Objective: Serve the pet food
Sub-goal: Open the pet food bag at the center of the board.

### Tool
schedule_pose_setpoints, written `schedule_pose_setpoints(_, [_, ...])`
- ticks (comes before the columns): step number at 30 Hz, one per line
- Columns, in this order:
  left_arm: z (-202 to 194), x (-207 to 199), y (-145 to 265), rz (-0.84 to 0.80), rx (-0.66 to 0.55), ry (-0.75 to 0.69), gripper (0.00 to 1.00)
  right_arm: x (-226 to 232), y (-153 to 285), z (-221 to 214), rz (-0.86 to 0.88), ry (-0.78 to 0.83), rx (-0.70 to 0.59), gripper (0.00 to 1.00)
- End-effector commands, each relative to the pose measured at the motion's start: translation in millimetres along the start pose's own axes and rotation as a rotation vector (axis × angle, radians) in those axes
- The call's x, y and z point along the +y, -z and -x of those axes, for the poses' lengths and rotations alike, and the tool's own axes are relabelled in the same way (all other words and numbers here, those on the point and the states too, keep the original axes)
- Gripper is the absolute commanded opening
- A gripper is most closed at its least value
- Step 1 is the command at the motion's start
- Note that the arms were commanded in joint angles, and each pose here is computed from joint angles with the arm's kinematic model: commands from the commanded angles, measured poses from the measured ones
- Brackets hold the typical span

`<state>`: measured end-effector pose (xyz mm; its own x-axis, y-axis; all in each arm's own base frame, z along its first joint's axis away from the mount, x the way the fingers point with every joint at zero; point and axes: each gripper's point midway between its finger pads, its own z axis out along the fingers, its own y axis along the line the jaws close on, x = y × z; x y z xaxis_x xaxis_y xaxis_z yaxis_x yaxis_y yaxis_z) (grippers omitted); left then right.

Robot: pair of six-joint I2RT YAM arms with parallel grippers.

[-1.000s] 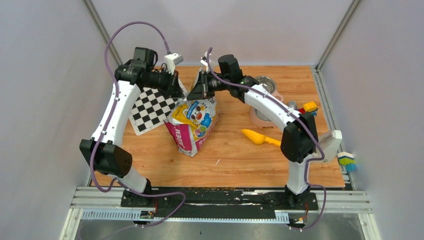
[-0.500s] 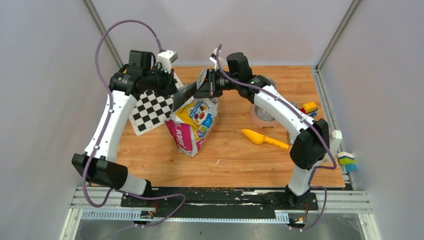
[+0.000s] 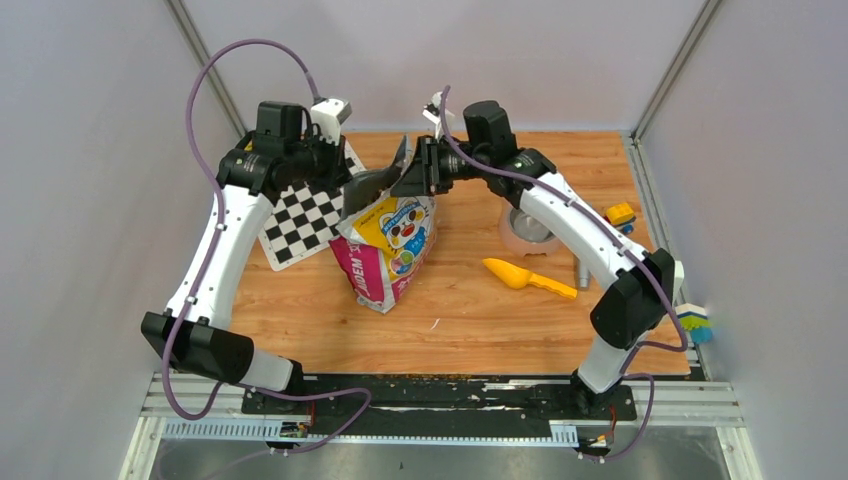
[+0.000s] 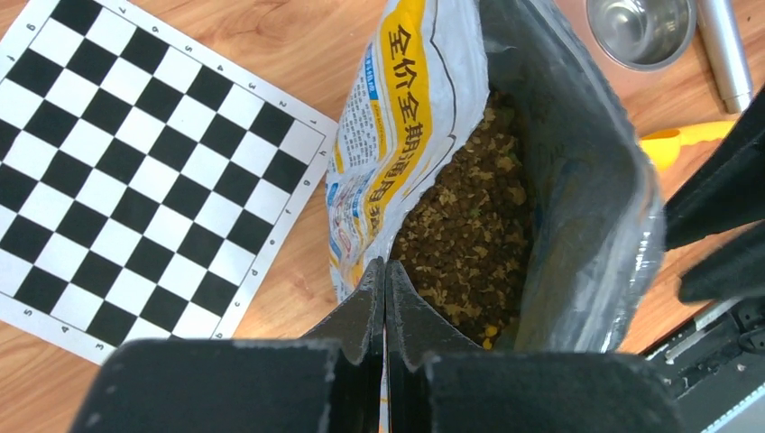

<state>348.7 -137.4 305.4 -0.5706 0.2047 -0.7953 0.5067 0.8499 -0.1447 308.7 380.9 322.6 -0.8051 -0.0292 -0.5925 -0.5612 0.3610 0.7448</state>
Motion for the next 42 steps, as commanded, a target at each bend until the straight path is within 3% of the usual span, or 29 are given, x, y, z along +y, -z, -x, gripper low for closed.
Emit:
schedule_pose_setpoints(1, [50, -15, 8, -0.046, -0.182, -0.063, 0.0, 71, 41, 14, 0.195, 0.5, -0.07, 0.41])
schedule_pose_setpoints(3, [48, -20, 8, -0.064, -0.179, -0.071, 0.0, 68, 48, 10, 0.2, 0.708, -0.066, 0.59])
schedule_pose_setpoints(4, [48, -23, 8, -0.073, -0.179, -0.074, 0.0, 67, 51, 7, 0.207, 0.814, -0.06, 0.63])
schedule_pose_setpoints(13, [46, -30, 10, -0.108, -0.175, -0.086, 0.0, 59, 55, 5, 0.242, 1.52, 0.006, 0.67])
schedule_pose_setpoints(17, [44, -28, 8, -0.1, -0.17, -0.082, 0.0, 44, 29, 11, 0.216, 1.696, 0.061, 0.7])
schedule_pose_setpoints(20, [42, -23, 7, -0.076, -0.162, -0.086, 0.0, 32, 10, 14, 0.191, 1.763, 0.099, 0.73])
schedule_pose_setpoints(22, [39, -21, 6, -0.062, -0.155, -0.088, 0.06, 25, 0, 17, 0.18, 1.79, 0.117, 0.74])
schedule_pose_setpoints(27, [40, -22, 10, -0.063, -0.159, -0.103, 0.38, 11, -16, 19, 0.177, 1.826, 0.145, 0.75])
schedule_pose_setpoints(31, [38, -23, 11, -0.074, -0.15, -0.11, 0.54, 5, -23, 17, 0.188, 1.837, 0.164, 0.75])
schedule_pose_setpoints(35, [32, -25, 4, -0.099, -0.122, -0.108, 0.6, 3, -26, 13, 0.2, 1.851, 0.183, 0.76])
schedule_pose_setpoints(42, [23, -21, -6, -0.099, -0.069, -0.105, 0.61, -3, -27, 5, 0.201, 1.878, 0.238, 0.73])
